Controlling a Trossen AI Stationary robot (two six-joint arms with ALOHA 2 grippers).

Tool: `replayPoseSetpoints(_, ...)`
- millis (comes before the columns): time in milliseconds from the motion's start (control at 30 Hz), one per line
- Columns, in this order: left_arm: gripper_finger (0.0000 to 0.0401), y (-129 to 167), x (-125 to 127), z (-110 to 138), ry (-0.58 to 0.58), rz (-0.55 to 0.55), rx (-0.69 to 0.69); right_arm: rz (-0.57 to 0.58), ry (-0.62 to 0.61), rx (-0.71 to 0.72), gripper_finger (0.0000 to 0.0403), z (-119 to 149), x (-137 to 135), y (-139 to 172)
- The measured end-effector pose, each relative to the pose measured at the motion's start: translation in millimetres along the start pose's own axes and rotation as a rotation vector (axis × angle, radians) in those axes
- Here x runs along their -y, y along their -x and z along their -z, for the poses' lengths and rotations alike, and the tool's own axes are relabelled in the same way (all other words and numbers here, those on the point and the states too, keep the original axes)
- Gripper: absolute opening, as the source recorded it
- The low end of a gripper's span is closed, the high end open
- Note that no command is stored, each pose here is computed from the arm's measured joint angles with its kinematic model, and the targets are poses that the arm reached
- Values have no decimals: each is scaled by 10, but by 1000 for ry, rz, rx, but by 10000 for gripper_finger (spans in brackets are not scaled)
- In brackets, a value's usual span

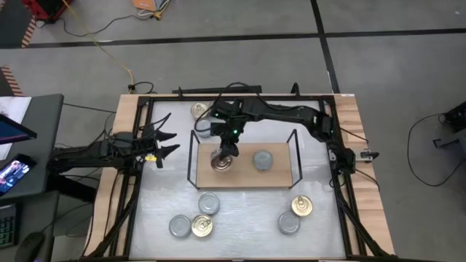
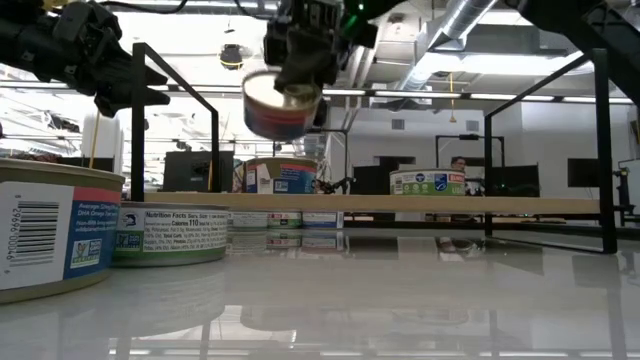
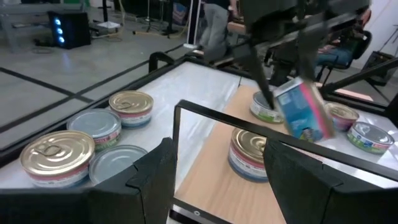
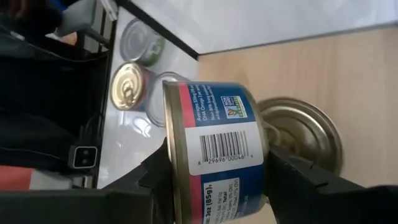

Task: Stack canned seafood by type on shelf
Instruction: Stack the blue tuna can on top of the blue tuna can on the shelf

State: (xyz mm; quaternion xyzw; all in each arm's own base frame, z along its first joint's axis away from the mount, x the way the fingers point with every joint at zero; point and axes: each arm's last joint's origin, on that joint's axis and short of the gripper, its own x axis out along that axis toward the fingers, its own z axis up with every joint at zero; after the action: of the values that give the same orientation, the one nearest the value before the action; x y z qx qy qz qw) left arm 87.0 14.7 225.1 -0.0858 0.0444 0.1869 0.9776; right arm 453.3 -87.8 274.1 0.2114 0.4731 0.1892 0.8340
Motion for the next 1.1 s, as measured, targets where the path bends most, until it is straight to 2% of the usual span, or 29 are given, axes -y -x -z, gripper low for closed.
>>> replayPoseSetpoints(200,228,0,0,-5,-4,-2,5,-22,-83,31,217,53,259,26)
replayPoseSetpoints(367,228,0,0,-3,-4,-2,3,-48,-111,66,217,42,358,126)
replayPoseSetpoints(700,228,0,-2,7,5,-2,-7,-101,-83,45,217,38,234,33)
replayPoseSetpoints(1100,228,0,-1,7,7,-1,-7,-19,-103,26,221,62,262,36)
